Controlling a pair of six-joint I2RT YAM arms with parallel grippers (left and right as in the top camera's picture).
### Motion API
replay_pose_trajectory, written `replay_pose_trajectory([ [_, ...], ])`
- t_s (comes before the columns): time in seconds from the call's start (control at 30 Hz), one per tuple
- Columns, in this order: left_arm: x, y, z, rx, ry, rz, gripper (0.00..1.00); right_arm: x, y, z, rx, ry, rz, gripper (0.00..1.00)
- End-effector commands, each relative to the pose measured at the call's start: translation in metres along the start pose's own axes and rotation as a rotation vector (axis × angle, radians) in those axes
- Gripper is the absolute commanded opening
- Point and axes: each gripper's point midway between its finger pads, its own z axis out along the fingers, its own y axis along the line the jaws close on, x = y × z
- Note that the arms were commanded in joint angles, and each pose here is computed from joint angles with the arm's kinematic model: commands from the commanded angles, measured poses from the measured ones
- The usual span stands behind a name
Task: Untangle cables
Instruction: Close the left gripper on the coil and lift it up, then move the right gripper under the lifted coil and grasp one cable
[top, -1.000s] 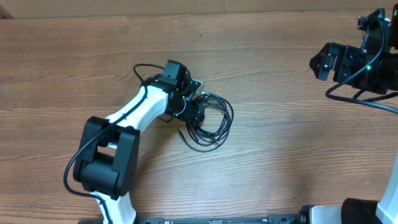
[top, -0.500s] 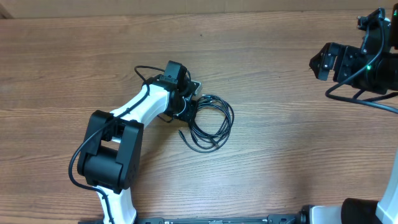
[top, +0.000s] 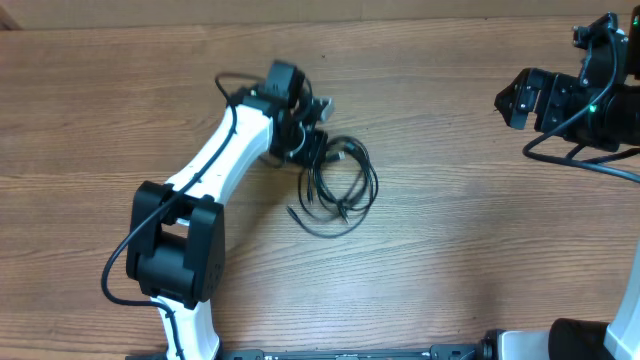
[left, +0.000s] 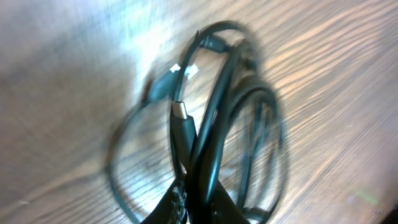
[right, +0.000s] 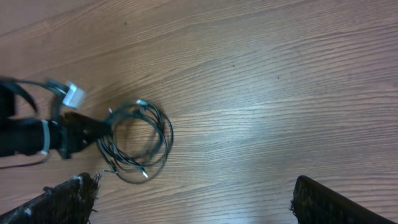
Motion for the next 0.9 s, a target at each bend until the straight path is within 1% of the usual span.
replay_pose_trajectory([
  [0.0, -0.038, -0.023, -0.033, 0.031, -0.093, 0.045, 0.11, 0.001, 0.003, 0.001, -0.016, 0.006, -0.001, 1.0],
  [0.1, -0.054, -0.033, -0.056, 0.032, -0.136, 0.064, 0.11, 0.006, 0.003, 0.008, -0.03, 0.038, 0.007, 1.0],
  [0.2, -0.068, -0.044, -0.08, 0.032, -0.182, 0.085, 0.11, 0.018, -0.001, 0.023, -0.028, 0.103, 0.023, 1.0],
  [0.27, -0.078, -0.055, -0.105, 0.032, -0.227, 0.107, 0.1, 0.032, -0.008, 0.046, -0.016, 0.18, 0.043, 1.0],
  [0.43, -0.092, -0.075, -0.15, 0.031, -0.305, 0.147, 0.04, 0.052, -0.02, 0.085, -0.002, 0.273, 0.067, 1.0],
  [0.53, -0.099, -0.088, -0.179, 0.03, -0.361, 0.175, 0.04, 0.065, -0.026, 0.106, -0.004, 0.317, 0.079, 1.0],
  [0.7, -0.106, -0.108, -0.229, 0.023, -0.462, 0.221, 0.04, 0.074, -0.02, 0.124, -0.065, 0.344, 0.094, 1.0],
  [0.8, -0.103, -0.117, -0.249, 0.018, -0.497, 0.256, 0.04, 0.072, -0.011, 0.125, -0.118, 0.338, 0.099, 1.0],
  [0.87, -0.102, -0.122, -0.259, 0.018, -0.513, 0.264, 0.04, 0.07, 0.001, 0.123, -0.189, 0.335, 0.104, 1.0],
])
